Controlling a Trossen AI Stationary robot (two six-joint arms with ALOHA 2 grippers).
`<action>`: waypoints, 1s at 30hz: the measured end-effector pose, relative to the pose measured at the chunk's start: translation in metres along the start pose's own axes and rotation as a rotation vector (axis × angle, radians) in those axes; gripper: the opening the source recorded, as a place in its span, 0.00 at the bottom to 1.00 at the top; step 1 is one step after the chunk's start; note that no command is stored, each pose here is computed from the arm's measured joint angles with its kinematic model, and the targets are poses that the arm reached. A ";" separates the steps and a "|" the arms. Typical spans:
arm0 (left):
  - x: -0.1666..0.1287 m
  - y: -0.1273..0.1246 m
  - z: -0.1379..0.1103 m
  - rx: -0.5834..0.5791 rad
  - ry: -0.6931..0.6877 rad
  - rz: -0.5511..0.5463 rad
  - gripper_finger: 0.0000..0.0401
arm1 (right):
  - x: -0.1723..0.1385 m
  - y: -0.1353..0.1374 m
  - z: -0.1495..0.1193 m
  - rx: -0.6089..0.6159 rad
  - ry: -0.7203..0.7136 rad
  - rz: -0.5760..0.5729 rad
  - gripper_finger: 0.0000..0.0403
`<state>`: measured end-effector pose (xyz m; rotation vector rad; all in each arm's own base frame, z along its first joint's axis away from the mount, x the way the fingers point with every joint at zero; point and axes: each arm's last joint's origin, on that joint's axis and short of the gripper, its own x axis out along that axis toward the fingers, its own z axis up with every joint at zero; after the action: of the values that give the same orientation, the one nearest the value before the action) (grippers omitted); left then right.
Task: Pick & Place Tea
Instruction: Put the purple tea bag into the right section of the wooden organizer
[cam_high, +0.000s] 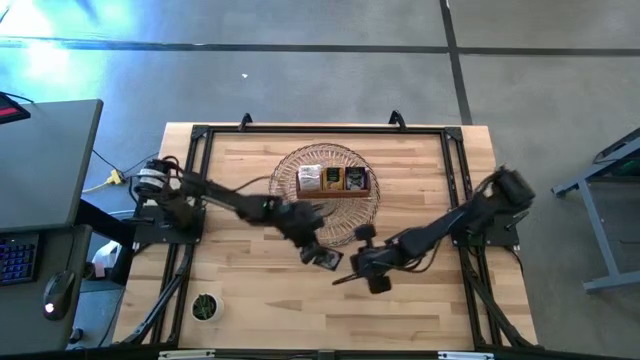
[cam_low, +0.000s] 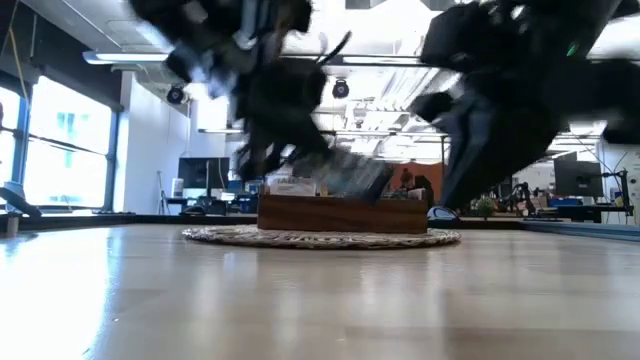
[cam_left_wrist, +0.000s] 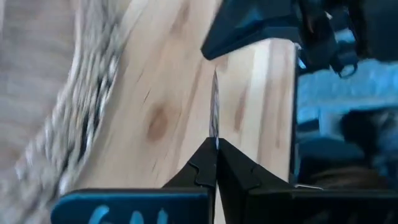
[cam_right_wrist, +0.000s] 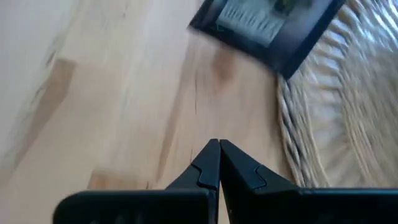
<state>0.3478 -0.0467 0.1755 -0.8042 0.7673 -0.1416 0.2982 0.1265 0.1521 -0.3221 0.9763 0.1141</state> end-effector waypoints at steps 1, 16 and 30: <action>-0.004 -0.005 0.013 0.031 0.017 0.007 0.00 | -0.009 -0.003 -0.002 0.030 0.026 -0.003 0.01; -0.097 -0.049 0.163 0.644 0.030 0.546 0.00 | -0.084 -0.026 -0.095 0.274 -0.249 0.121 0.01; -0.043 0.020 0.213 0.915 0.199 0.531 0.00 | -0.111 -0.038 -0.143 0.284 -0.543 0.063 0.01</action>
<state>0.4556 0.1110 0.2808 0.2925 0.9598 -0.0797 0.1318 0.0509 0.1783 0.0079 0.4538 0.1108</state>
